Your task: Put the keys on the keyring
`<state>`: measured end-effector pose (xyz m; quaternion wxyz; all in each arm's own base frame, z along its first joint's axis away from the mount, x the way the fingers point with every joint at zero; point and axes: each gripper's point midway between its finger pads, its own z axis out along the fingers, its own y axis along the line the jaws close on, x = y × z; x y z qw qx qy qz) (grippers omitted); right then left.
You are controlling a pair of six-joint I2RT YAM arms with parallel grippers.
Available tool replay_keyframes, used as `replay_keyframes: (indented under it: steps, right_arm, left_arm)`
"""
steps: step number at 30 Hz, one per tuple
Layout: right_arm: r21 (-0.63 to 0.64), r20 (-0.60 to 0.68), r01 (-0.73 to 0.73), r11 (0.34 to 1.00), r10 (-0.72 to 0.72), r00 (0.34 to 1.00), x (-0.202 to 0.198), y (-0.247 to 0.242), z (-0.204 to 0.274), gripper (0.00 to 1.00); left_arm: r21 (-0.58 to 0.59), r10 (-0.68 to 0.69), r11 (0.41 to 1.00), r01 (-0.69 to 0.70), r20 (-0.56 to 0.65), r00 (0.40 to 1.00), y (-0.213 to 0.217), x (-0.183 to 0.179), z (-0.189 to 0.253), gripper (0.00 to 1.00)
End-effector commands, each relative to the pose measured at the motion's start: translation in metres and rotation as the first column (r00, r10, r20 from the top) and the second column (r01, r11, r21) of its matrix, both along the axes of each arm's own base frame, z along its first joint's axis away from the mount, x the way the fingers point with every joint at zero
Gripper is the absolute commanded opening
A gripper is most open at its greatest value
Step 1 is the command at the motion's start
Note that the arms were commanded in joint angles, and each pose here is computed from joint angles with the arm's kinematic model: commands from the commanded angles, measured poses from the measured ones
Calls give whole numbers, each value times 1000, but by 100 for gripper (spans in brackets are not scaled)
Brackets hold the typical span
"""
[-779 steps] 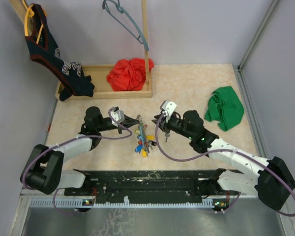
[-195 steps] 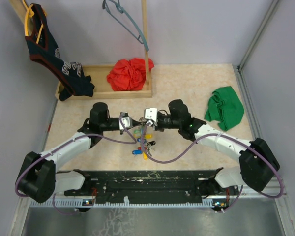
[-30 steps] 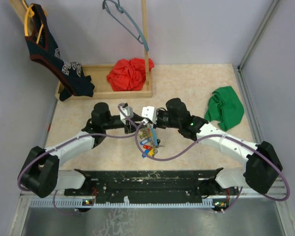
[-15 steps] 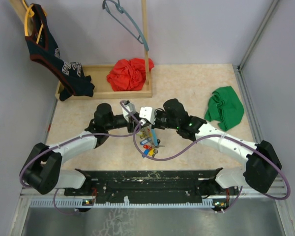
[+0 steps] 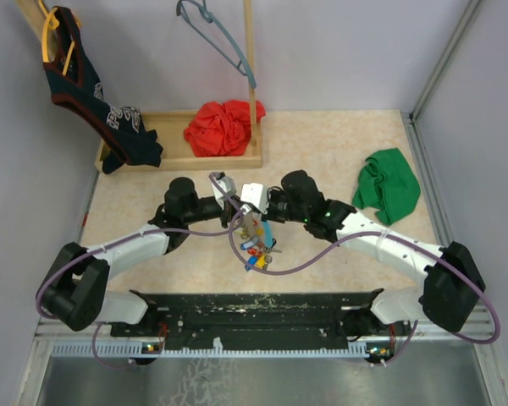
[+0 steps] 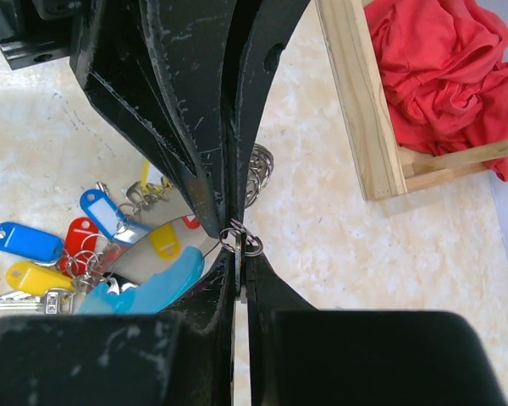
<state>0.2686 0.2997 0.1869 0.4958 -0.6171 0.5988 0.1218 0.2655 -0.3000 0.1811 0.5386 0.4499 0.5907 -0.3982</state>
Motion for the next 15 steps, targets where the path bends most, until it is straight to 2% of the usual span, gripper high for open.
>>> replay_keyframes:
  steps: [1,10,15]
  right_arm:
    - [110,103,27,994,-39,994,6,3,52,0]
    - [113,25,188,976,-192,981,18,-33,19,0]
    - [131,-9,163,978,-164,986,12,-30,-2,0]
  left_arm:
    - [30,29,999,-29,-4,1000,1,6,-5,0]
    - [6,62,998,-63,36,997,6,6,6,0]
    - [-55,64,997,-60,58,996,6,3,16,0]
